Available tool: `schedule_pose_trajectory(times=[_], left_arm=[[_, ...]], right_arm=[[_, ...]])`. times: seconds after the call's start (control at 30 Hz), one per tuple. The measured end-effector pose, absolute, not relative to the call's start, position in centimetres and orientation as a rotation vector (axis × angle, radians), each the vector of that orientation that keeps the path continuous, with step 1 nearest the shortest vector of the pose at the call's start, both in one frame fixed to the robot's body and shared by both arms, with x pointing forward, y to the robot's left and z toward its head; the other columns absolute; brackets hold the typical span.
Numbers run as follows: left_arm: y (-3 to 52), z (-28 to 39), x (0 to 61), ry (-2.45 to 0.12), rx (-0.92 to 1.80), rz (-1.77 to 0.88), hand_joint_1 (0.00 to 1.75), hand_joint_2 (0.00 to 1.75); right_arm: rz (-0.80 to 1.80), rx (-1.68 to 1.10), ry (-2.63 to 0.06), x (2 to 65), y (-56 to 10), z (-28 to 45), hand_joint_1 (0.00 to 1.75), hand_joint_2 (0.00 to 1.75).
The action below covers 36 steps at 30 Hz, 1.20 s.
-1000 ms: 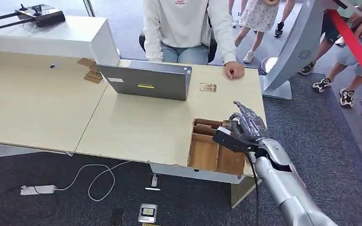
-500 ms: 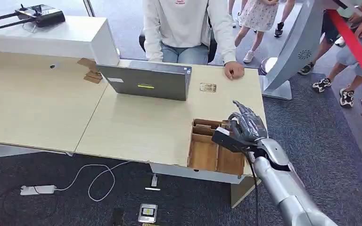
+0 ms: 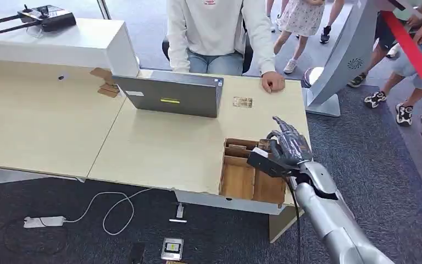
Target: Pass the card to the sensor for recognition and then transmit it.
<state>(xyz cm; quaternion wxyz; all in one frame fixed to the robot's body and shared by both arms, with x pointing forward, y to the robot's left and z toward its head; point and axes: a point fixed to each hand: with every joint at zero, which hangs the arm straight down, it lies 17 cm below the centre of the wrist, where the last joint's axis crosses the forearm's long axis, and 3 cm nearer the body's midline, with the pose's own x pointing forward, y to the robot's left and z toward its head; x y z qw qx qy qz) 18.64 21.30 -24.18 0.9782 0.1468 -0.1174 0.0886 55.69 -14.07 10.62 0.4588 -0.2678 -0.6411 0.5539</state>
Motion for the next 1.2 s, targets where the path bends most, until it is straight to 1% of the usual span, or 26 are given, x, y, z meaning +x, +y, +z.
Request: schedule_pose_trajectory(times=[0.23, 0.3, 0.67, 1.0, 1.2], left_arm=[[21.9, -24.1, 18.7, -0.240, 0.322, 0.163, 0.00, 0.00], [21.9, -24.2, 18.8, -0.245, 0.314, 0.161, 0.00, 0.00], [21.8, -24.2, 19.1, -0.258, 0.290, 0.137, 0.00, 0.00], [22.2, -24.6, 18.9, -0.280, 0.255, 0.117, 0.00, 0.00], [23.9, -25.2, 18.2, -0.280, 0.251, 0.094, 0.00, 0.00]], right_arm=[[1.357, -0.673, -1.569, 55.8, -14.5, 10.6, 1.75, 1.75], [1.355, -0.677, -1.569, 55.9, -14.6, 10.6, 1.73, 1.75], [1.327, -0.707, -1.575, 56.4, -15.0, 11.3, 1.75, 1.75], [1.238, -0.775, -1.660, 57.8, -16.0, 15.3, 1.75, 1.75], [1.198, -0.816, -1.682, 58.3, -16.7, 17.1, 1.75, 1.75]])
